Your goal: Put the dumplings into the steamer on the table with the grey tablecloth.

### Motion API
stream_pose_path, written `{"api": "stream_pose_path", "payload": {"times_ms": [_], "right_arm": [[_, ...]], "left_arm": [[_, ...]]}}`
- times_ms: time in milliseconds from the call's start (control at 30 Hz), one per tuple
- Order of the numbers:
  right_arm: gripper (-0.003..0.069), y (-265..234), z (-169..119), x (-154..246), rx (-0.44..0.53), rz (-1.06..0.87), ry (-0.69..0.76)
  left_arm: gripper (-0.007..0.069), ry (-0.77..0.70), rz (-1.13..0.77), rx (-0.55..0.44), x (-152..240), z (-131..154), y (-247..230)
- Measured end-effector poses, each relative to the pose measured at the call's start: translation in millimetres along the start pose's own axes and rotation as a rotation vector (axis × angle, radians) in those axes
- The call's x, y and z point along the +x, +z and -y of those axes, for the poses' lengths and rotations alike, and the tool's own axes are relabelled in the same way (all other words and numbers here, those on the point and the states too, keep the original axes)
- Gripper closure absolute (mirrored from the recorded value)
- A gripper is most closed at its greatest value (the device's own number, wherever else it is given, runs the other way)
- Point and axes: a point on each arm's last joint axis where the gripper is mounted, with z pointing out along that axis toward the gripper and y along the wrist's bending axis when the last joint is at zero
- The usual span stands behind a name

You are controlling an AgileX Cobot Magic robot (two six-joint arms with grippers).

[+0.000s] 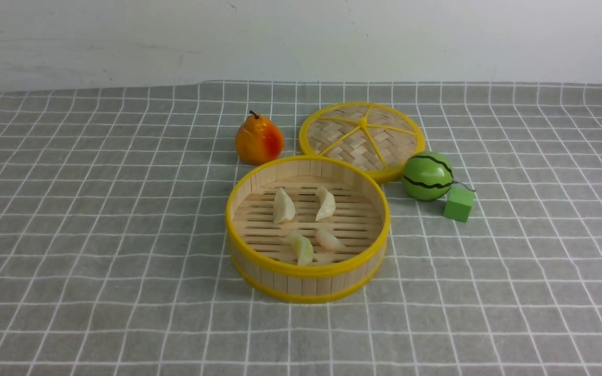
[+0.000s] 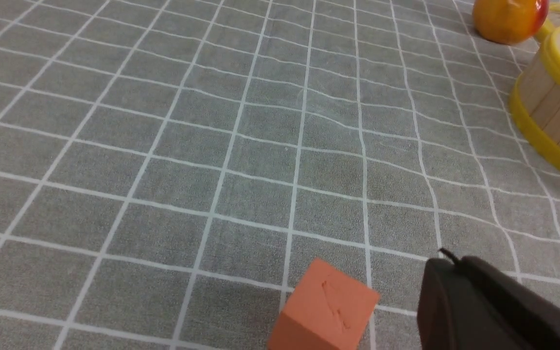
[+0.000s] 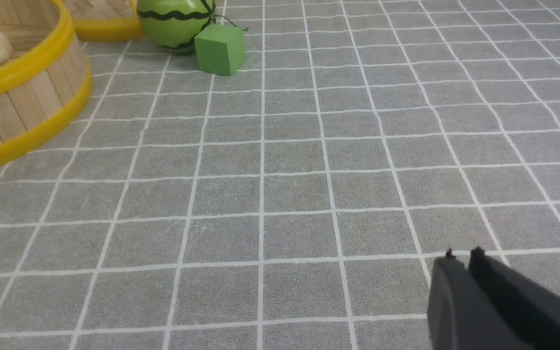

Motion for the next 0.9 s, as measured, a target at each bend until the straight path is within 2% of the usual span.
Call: {"api": "stream_pose_path", "payload": {"times_ms": [900], "right_arm": [[0.0594,0.0,0.0,0.0,0.0,0.0,0.0]], "left_arm": [[0.0639,0.0,-0.002,0.0,0.2,0.0,0.0]]}}
